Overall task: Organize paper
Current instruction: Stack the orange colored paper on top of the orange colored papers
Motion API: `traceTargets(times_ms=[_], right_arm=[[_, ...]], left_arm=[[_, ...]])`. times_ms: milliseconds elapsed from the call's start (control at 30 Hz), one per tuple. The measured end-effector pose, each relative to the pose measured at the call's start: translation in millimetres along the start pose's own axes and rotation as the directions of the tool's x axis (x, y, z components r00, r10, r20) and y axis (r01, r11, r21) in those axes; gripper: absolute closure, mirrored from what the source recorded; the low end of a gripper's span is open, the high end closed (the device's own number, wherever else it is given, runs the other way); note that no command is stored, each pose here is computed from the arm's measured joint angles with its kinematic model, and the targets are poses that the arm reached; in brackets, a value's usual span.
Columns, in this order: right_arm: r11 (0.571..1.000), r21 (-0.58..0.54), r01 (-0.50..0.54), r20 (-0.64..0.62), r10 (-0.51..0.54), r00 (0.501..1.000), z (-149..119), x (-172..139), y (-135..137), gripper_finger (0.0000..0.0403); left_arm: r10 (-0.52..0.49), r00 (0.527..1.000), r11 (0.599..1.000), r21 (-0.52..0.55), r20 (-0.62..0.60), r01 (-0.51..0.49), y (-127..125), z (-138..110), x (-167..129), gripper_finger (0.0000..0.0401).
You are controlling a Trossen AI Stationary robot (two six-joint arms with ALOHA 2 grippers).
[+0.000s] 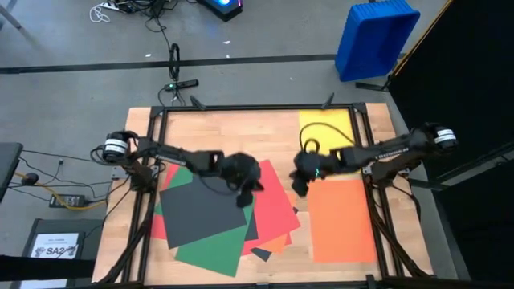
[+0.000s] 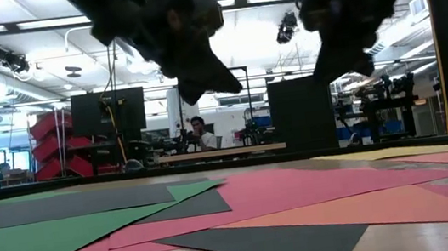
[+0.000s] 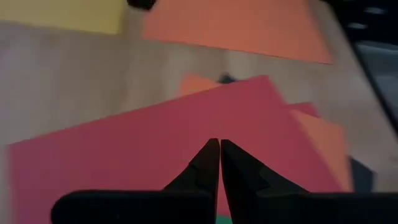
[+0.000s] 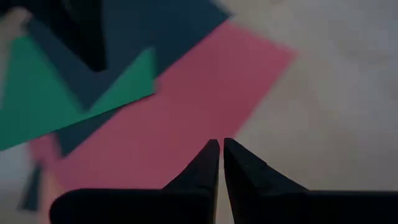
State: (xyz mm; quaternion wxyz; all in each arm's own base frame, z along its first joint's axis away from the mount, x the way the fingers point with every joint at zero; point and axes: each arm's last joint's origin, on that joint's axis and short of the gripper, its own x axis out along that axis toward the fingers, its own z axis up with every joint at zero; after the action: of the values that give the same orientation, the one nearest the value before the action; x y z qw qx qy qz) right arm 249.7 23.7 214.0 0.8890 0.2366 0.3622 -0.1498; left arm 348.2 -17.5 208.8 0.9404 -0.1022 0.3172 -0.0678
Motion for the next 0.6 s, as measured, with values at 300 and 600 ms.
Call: traceTargets(times_ms=[300,600], right_arm=[[0.998,0.008,-0.067,-0.019,0.067,0.998,-59.9,14.0,59.1,0.0402],[0.997,0.037,-0.070,-0.103,0.074,0.992,-103.8,30.8,80.0,0.0380]], left_arm=[[-0.018,0.999,0.999,-0.030,0.027,0.019,-59.4,-18.8,15.6,0.0401],[0.031,0.999,0.997,-0.074,0.030,-0.029,-92.4,-35.7,23.3,0.0401]])
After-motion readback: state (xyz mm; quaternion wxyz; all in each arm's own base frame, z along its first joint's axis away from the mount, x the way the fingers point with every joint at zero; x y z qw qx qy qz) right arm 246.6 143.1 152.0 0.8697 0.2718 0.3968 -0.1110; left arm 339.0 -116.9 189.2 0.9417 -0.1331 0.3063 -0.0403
